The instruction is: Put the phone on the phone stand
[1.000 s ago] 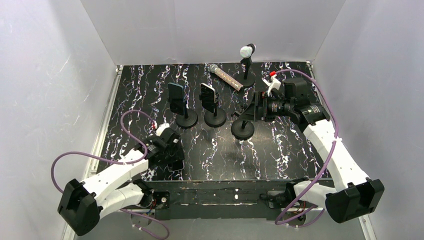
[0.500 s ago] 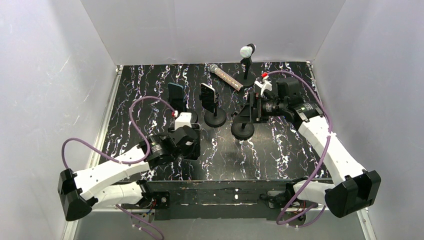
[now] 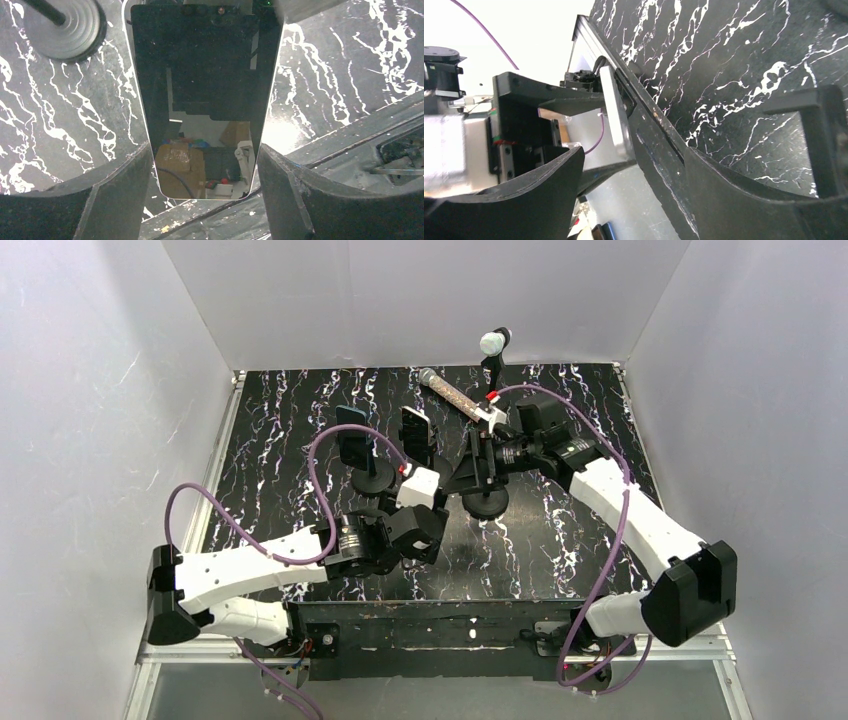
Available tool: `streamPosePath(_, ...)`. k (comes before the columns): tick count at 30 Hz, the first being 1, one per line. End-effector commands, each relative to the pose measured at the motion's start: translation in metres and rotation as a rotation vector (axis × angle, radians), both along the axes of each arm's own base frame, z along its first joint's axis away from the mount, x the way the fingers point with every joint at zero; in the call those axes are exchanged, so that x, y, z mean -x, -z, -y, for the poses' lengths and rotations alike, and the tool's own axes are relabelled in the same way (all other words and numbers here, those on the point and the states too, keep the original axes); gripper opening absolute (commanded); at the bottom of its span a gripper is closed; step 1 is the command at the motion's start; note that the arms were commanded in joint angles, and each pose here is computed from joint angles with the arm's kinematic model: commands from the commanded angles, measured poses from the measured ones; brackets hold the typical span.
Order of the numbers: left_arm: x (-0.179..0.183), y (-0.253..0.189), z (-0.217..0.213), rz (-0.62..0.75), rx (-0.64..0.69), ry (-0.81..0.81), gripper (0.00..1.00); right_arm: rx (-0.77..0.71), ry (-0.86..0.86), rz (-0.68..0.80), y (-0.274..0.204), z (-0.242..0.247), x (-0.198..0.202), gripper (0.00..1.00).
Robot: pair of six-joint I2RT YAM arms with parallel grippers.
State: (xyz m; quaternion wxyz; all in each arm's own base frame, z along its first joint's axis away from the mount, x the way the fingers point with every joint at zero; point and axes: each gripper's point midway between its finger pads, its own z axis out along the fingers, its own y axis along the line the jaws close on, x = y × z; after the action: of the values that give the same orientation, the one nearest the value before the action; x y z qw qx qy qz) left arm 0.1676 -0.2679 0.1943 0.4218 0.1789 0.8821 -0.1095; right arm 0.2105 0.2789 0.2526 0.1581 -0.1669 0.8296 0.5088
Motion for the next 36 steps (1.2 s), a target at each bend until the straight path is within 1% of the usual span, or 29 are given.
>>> streamPosePath(1,-0.008,-0.037,0.012,0.089,0.066,-0.016,0.00,-0.072,-0.059,0.034,-0.021,-0.016,0.001,0.79)
streamPosePath(5,-0.009,-0.039,0.017,0.090,0.067,-0.011,0.00,-0.093,-0.089,0.017,-0.022,-0.023,0.006,0.73)
streamPosePath(7,-0.009,-0.040,0.019,0.092,0.070,-0.004,0.00,-0.098,-0.103,0.011,-0.021,-0.025,0.008,0.71)
streamPosePath(9,-0.009,-0.040,0.020,0.097,0.068,-0.001,0.00,-0.108,-0.123,0.003,-0.020,-0.027,0.010,0.67)
streamPosePath(11,-0.009,-0.042,0.021,0.100,0.078,-0.001,0.00,-0.113,-0.135,-0.005,-0.019,-0.029,0.011,0.61)
streamPosePath(13,-0.010,-0.044,0.021,0.104,0.086,-0.003,0.00,-0.117,-0.146,-0.012,-0.018,-0.030,0.011,0.53)
streamPosePath(15,-0.010,-0.045,0.021,0.106,0.096,-0.001,0.00,-0.123,-0.156,-0.016,-0.018,-0.032,0.013,0.49)
streamPosePath(16,-0.009,-0.045,0.021,0.106,0.101,0.001,0.00,-0.127,-0.162,-0.014,-0.017,-0.033,0.013,0.43)
streamPosePath(17,-0.009,-0.046,0.022,0.108,0.105,0.006,0.00,-0.130,-0.166,-0.013,-0.018,-0.033,0.013,0.33)
streamPosePath(19,-0.008,-0.047,0.023,0.106,0.119,0.010,0.00,-0.141,-0.180,-0.013,-0.019,-0.034,0.014,0.10)
streamPosePath(20,-0.008,-0.047,0.024,0.106,0.123,0.013,0.00,-0.144,-0.185,-0.011,-0.019,-0.034,0.015,0.01)
streamPosePath(21,-0.008,-0.048,0.024,0.102,0.129,0.014,0.20,-0.142,-0.185,-0.007,-0.019,-0.034,0.014,0.01)
streamPosePath(22,-0.007,-0.049,0.025,0.098,0.136,0.021,0.47,-0.138,-0.184,0.003,-0.019,-0.034,0.014,0.01)
streamPosePath(24,-0.005,-0.055,0.027,0.090,0.161,0.035,0.83,-0.120,-0.172,0.037,-0.019,-0.030,0.013,0.01)
streamPosePath(25,-0.005,-0.058,0.028,0.081,0.183,0.046,0.94,-0.110,-0.167,0.064,-0.019,-0.029,0.012,0.01)
streamPosePath(26,-0.005,-0.063,0.028,0.073,0.207,0.057,0.98,-0.096,-0.155,0.082,-0.018,-0.027,0.010,0.01)
streamPosePath(27,-0.006,-0.071,0.028,0.071,0.239,0.071,0.98,-0.085,-0.145,0.103,-0.018,-0.025,0.008,0.01)
streamPosePath(31,-0.012,-0.092,0.025,0.011,0.382,0.145,0.98,-0.083,-0.128,0.180,-0.026,-0.014,0.006,0.01)
streamPosePath(33,-0.016,-0.102,0.019,0.003,0.449,0.164,0.98,-0.089,-0.124,0.211,-0.032,-0.007,0.007,0.01)
streamPosePath(36,-0.017,-0.112,0.013,-0.017,0.516,0.220,0.98,-0.106,-0.135,0.257,-0.044,0.002,0.012,0.01)
